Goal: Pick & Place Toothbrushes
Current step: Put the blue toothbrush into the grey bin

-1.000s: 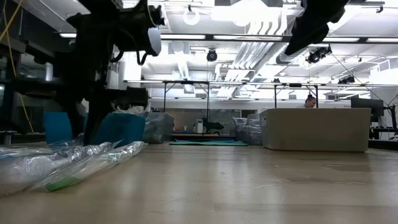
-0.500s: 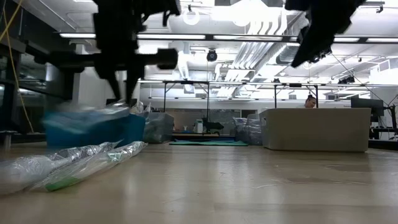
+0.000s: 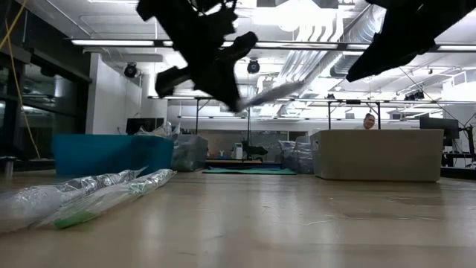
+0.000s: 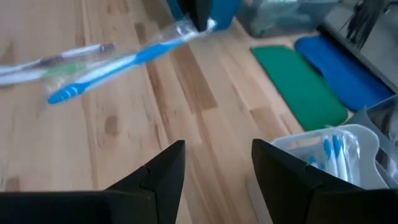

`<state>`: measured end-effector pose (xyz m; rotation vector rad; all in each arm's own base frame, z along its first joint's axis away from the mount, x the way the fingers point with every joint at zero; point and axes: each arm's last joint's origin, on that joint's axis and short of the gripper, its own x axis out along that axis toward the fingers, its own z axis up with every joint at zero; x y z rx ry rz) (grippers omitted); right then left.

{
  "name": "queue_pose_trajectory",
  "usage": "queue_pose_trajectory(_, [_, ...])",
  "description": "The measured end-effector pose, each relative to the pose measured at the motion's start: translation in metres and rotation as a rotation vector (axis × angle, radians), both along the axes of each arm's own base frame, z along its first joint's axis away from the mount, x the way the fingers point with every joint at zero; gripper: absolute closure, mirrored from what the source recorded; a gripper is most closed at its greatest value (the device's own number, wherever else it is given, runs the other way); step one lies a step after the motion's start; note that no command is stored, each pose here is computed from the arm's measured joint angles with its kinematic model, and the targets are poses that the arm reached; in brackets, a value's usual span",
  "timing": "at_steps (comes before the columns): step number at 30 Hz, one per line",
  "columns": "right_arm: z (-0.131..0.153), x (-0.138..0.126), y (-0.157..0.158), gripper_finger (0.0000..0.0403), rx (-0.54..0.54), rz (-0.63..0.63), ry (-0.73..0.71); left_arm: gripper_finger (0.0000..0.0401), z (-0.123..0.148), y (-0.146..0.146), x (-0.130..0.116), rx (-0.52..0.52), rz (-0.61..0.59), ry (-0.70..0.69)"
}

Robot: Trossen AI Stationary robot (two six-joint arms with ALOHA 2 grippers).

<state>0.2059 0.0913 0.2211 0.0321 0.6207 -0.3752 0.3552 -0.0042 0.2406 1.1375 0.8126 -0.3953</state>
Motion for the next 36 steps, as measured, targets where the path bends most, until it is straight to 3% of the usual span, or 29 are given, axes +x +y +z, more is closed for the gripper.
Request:
queue_pose_trajectory(9, [-0.027, -0.004, 0.003, 0.0223, -0.149, 0.031, -0.210, 0.0397, 0.020, 0.022, 0.017, -0.179, -0.037, -0.277])
queue_pose_trajectory(17, [-0.020, 0.005, -0.008, 0.0223, -0.266, 0.095, -0.306, 0.0397, 0.034, 0.026, 0.024, -0.260, -0.065, -0.439])
queue_pose_trajectory(26, [-0.002, 0.015, -0.016, 0.0223, -0.348, 0.188, -0.427, 0.0397, 0.039, 0.026, 0.025, -0.297, -0.041, -0.485])
queue_pose_trajectory(36, [0.013, 0.016, -0.010, 0.0223, -0.334, 0.333, -0.584, 0.0397, 0.043, 0.029, 0.027, -0.314, 0.005, -0.536])
